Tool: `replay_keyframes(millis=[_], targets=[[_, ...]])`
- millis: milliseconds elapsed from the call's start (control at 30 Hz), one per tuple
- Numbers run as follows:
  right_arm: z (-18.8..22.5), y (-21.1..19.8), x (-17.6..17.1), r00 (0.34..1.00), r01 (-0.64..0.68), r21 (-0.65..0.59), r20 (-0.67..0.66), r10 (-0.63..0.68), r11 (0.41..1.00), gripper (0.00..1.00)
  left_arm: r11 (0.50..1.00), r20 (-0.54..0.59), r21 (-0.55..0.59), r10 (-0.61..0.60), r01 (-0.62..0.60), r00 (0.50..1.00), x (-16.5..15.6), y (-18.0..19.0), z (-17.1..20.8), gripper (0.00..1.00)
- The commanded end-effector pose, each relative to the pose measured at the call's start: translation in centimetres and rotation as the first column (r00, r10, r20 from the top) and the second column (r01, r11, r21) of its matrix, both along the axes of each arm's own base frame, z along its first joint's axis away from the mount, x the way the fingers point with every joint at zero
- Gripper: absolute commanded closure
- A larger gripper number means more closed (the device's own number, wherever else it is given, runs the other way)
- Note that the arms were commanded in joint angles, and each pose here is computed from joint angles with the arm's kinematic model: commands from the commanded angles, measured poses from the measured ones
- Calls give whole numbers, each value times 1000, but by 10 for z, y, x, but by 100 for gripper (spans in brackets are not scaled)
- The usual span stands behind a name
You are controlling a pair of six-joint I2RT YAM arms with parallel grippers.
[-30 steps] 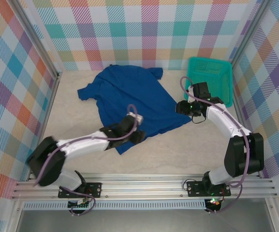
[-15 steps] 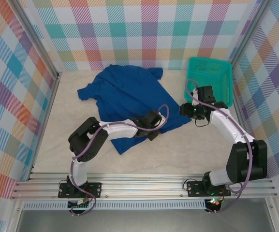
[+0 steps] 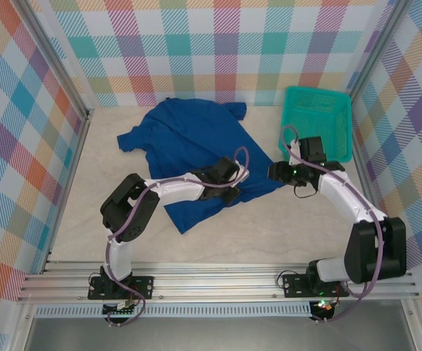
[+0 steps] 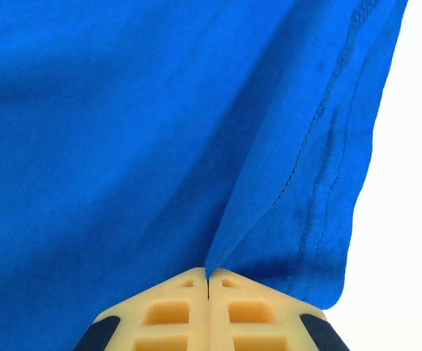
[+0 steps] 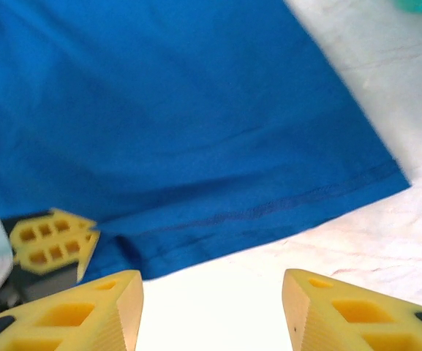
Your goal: Fold the inside-out t-shirt
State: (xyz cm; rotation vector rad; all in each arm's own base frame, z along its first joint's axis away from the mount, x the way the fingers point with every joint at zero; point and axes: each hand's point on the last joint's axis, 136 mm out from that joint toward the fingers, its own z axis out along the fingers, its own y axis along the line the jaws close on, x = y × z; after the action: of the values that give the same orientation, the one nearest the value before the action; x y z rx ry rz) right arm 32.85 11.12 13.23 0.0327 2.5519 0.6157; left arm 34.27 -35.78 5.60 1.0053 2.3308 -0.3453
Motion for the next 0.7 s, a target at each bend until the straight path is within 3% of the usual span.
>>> replay_keyframes(millis=[0,133,267,433,667], targets=[[32,36,-15,981,-123,165,169,95,979,46,971,-2,-220,92,-90,996,11,9,72,100],[22,97,-31,903,-278,55,354,242,959,45,916,-83,-350,178,-196,980,10,34,107,100],[15,137,-15,849,-302,94,478,223,949,48,877,-109,-418,212,-238,971,12,55,138,100],[-15,191,-2,775,-391,-92,503,381,916,58,858,-114,-440,240,-265,964,17,76,171,100],[-47,227,20,755,-437,-114,492,433,892,64,840,-146,-468,232,-274,962,14,82,193,100]])
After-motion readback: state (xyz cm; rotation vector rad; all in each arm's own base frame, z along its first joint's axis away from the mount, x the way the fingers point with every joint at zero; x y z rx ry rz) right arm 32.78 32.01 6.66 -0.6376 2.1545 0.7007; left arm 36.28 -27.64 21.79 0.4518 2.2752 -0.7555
